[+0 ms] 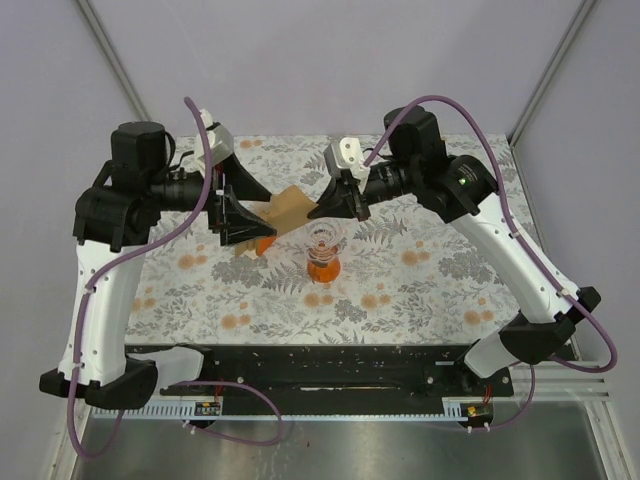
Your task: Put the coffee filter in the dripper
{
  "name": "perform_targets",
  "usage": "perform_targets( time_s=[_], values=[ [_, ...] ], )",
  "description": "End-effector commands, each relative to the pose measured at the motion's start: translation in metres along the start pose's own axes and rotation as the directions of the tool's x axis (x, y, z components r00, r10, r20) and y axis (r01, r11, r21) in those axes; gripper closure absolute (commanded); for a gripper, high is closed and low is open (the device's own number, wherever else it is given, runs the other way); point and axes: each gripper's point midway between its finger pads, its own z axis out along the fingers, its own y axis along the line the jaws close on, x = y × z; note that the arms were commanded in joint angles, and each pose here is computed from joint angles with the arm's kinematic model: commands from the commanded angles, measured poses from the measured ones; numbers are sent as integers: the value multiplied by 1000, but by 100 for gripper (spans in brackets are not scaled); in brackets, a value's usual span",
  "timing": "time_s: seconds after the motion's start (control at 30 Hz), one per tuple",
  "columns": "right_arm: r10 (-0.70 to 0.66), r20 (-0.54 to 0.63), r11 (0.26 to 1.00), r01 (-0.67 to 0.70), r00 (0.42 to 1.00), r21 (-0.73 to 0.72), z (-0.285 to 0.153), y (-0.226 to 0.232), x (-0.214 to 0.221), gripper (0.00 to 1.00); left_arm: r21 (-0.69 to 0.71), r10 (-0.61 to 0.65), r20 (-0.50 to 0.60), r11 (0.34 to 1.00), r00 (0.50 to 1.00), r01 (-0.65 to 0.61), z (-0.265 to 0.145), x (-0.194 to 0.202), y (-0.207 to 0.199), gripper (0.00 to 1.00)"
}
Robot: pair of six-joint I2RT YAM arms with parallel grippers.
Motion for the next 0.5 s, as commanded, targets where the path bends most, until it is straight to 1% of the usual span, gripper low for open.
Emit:
perform_targets(
  time_s=[0.0, 0.07, 0.13, 0.17, 0.2, 0.23, 0.27, 0.3, 0.47],
  values=[
    [-42, 51, 999, 42, 998, 8, -6, 0, -26, 100, -7, 38, -24, 999, 999, -38, 7, 7, 3, 25],
    [-35, 42, 999, 34, 998, 18, -6, -2, -24, 100, -5, 52, -16, 999, 999, -52, 6, 2, 0, 43],
    [-31, 35, 999, 30, 999, 28, -7, -4, -21, 100, -22, 63, -11, 998, 998, -64, 4, -3, 0, 70],
    [-30, 33, 999, 29, 999, 31, -7, -3, -22, 100, -40, 65, -10, 997, 998, -65, 3, -5, 2, 81],
    [-29, 30, 999, 27, 999, 37, -7, -4, -21, 100, -55, 62, -8, 997, 998, -63, 2, -7, 4, 91],
    [-27, 28, 999, 26, 999, 38, -7, -4, -20, 100, -58, 53, -9, 997, 999, -54, 3, -7, 5, 97],
    [-25, 23, 999, 24, 999, 40, -7, -5, -18, 100, -58, 50, -7, 997, 999, -50, 3, -8, 5, 99],
    [-22, 22, 999, 21, 1000, 40, -6, -5, -17, 100, -54, 48, -4, 997, 999, -48, 2, -8, 3, 100],
    [-8, -4, 997, 8, 1000, 75, -7, -11, -11, 100, -35, 56, 5, 998, 998, -56, 0, -12, -6, 100]
  ],
)
